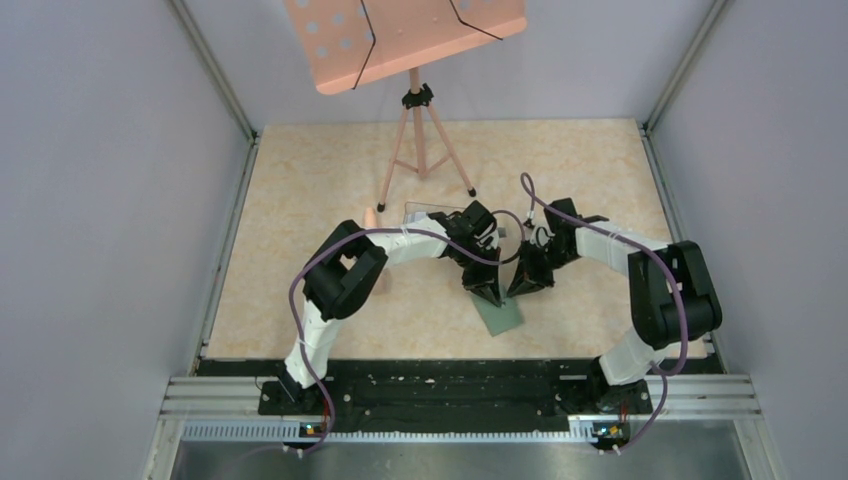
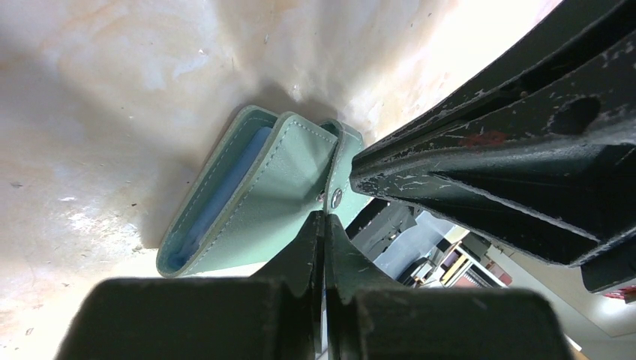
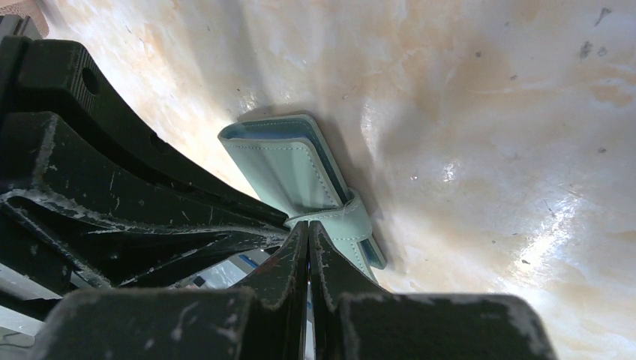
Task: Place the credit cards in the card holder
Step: Close the card holder at the center of the board.
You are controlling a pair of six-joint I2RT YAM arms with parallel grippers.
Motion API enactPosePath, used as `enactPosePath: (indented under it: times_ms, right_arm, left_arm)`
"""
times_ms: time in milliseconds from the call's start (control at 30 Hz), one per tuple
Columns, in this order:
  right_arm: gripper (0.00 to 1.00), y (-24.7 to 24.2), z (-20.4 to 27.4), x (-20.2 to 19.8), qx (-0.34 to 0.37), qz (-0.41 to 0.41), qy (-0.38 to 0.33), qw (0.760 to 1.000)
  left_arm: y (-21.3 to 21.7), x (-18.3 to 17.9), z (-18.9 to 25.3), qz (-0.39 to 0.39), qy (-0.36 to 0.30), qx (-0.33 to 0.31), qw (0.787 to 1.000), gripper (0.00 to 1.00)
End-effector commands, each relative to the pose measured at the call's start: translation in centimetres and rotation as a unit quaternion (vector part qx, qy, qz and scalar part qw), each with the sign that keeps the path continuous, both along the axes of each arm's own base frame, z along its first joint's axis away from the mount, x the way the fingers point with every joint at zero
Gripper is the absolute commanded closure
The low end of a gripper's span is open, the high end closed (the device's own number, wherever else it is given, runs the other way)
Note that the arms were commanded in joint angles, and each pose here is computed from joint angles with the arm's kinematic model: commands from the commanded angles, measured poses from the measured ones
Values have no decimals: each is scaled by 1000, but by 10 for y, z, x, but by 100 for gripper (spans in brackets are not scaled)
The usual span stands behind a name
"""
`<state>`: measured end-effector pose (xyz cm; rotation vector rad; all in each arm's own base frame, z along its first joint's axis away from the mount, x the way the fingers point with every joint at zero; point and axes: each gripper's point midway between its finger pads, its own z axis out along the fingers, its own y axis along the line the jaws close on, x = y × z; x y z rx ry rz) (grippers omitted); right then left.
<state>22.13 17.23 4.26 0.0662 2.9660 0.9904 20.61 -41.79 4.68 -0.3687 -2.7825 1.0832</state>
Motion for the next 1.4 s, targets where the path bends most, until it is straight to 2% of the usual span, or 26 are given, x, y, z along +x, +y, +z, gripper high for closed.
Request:
enactPosePath:
  times_ms: [0,467,1067,1367]
  right_arm:
    - [100,3,-3,-5,6,20,0,1000]
    - [100,15,-7,-20,21,48,21,998]
    - [100,4,-43,-40,-76,73,49,993]
    - [100,8,-20,-21,-75,53,-2,996]
  left_arm:
    - [15,0,11,18,0,23,1000,100]
    - [25,-6,-9,18,10,52,998,100]
    - [35,-14,-38,19,18,83,996,100]
    - [22,-4,-2,22,-21,38,999,100]
